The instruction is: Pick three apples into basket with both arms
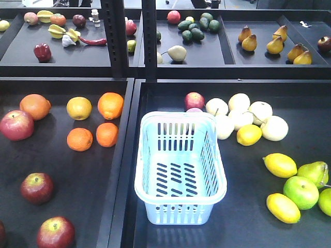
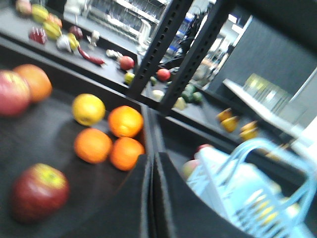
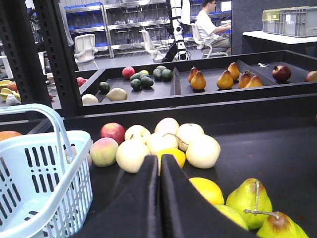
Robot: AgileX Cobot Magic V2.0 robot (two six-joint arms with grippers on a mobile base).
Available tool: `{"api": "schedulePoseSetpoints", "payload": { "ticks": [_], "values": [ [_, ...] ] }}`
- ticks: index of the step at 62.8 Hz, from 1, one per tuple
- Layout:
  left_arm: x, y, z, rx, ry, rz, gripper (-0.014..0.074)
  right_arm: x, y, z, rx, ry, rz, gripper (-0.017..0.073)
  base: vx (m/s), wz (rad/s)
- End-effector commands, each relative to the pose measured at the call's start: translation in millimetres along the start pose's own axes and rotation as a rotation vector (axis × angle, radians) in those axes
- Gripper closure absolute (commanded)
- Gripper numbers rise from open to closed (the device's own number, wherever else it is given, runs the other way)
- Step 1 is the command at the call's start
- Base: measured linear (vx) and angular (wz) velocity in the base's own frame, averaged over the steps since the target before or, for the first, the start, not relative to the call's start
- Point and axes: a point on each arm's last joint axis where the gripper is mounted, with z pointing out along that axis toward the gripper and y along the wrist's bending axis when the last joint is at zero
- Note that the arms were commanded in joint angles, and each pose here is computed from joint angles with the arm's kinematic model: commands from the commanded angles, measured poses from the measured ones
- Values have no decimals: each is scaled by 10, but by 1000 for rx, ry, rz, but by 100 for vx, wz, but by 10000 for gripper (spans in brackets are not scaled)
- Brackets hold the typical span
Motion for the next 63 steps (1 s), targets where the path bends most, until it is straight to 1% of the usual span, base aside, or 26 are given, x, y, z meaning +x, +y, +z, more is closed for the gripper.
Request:
{"api": "schedulePoseSetpoints", "payload": {
  "ticks": [1,10,12,15,16,25,26,28,31,33,36,39,41,42,44,45,48,50,51,53,54,57,58,60,61,63],
  "values": [
    [-143,-86,-30,63,-100,-101,599,-19,19,-4,-22,-65,-21,564,0,0],
    [-209,-114,-42,101,-170,-139,599,-19,19,-4,-22,-65,-21,564,0,0],
    [-240,-130,-49,117,-195,-163,599,-19,19,-4,-22,-65,-21,564,0,0],
    [-293,-153,-64,147,-231,-251,599,-19,19,-4,-22,-65,-21,564,0,0],
    [-320,-160,-72,165,-255,-305,599,-19,19,-4,-22,-65,-21,564,0,0],
    [-460,-177,-127,289,-374,-662,599,-19,19,-4,-22,-65,-21,564,0,0],
    [-471,-180,-133,299,-385,-673,599,-19,19,-4,-22,-65,-21,564,0,0],
    [-519,-206,-156,342,-403,-740,599,-19,19,-4,-22,-65,-21,564,0,0],
    [-574,-248,-183,385,-415,-780,599,-19,19,-4,-22,-65,-21,564,0,0],
    [-644,-313,-220,428,-428,-761,599,-19,19,-4,-22,-65,-21,564,0,0],
    [-771,-445,-293,490,-453,-669,599,-19,19,-4,-22,-65,-21,564,0,0],
    [-893,-591,-365,544,-477,-531,599,-19,19,-4,-22,-65,-21,564,0,0],
    [-965,-678,-402,573,-487,-462,599,-19,19,-4,-22,-65,-21,564,0,0],
    [-982,-699,-411,579,-487,-448,599,-19,19,-4,-22,-65,-21,564,0,0],
    [-1085,-828,-453,610,-495,-339,599,-19,19,-4,-22,-65,-21,564,0,0],
    [-1125,-866,-466,622,-497,-328,599,-19,19,-4,-22,-65,-21,564,0,0],
    [-1234,-1024,-489,658,-493,-193,599,-19,19,-4,-22,-65,-21,564,0,0],
    [-1294,-1106,-466,667,-479,-130,599,-19,19,-4,-22,-65,-21,564,0,0],
    [-1335,-1163,-472,674,-478,-74,599,-19,19,-4,-22,-65,-21,564,0,0],
    [-1386,-1238,-445,684,-461,-17,599,-19,19,-4,-22,-65,-21,564,0,0],
    [-1417,-1271,-429,689,-454,-7,599,-19,19,-4,-22,-65,-21,564,0,0],
    [-1485,-1382,-339,686,-416,112,599,-19,19,-4,-22,-65,-21,564,0,0],
    [-1495,-1397,-325,689,-409,120,599,-19,19,-4,-22,-65,-21,564,0,0],
    [-1555,-1477,-227,688,-373,183,599,-19,19,-4,-22,-65,-21,564,0,0],
    [-1564,-1492,-212,695,-362,181,599,-19,19,-4,-22,-65,-21,564,0,0],
    [-1612,-1554,-124,702,-333,212,598,-19,19,-4,-22,-65,-21,564,0,0]
  ]
}}
